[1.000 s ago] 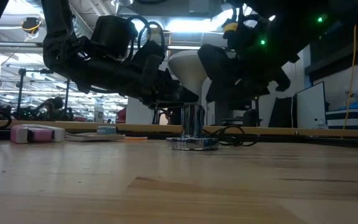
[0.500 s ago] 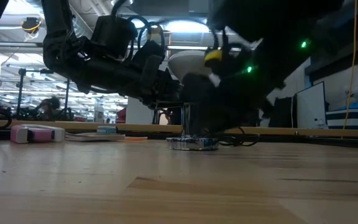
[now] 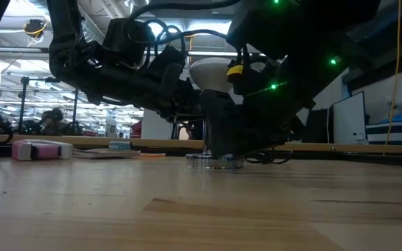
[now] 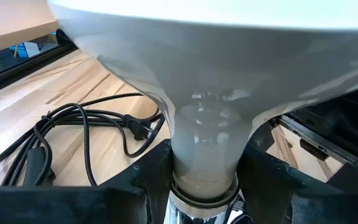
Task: Screw lightbulb
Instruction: Insert the light bulb into the lamp
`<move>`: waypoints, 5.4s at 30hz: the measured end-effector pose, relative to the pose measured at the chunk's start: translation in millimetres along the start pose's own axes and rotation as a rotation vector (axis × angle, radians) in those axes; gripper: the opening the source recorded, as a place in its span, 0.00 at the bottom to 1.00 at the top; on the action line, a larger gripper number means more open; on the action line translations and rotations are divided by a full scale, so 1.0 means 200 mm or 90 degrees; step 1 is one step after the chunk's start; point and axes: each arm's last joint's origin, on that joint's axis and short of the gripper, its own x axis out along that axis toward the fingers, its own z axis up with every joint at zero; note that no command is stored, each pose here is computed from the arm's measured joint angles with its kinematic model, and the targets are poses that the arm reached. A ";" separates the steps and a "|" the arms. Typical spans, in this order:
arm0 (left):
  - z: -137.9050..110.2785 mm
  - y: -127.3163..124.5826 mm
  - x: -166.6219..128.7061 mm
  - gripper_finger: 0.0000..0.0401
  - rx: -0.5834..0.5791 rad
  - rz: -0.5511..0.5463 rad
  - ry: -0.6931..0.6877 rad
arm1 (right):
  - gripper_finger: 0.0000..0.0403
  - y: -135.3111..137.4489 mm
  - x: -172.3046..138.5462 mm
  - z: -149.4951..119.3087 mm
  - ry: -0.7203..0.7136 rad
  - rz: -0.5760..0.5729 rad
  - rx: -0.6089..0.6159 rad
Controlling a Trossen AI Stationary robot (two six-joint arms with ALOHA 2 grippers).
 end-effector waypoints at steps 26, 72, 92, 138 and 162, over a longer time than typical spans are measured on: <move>0.00 0.00 0.00 0.39 -0.001 -0.002 0.002 | 0.56 -0.05 -0.11 0.03 -0.062 -0.056 0.014; 0.00 0.00 0.00 0.39 -0.001 -0.002 -0.003 | 0.56 -0.01 -0.02 0.11 0.070 0.073 -0.056; 0.00 0.00 0.00 0.39 -0.001 -0.003 -0.003 | 0.56 0.02 -0.03 0.12 0.038 0.106 -0.100; 0.00 0.00 0.00 0.39 -0.002 0.002 -0.002 | 0.56 -0.07 0.03 0.00 0.037 -0.057 0.000; 0.00 -0.01 0.00 0.39 -0.003 -0.012 -0.001 | 0.56 0.00 -0.20 0.02 0.001 0.027 -0.063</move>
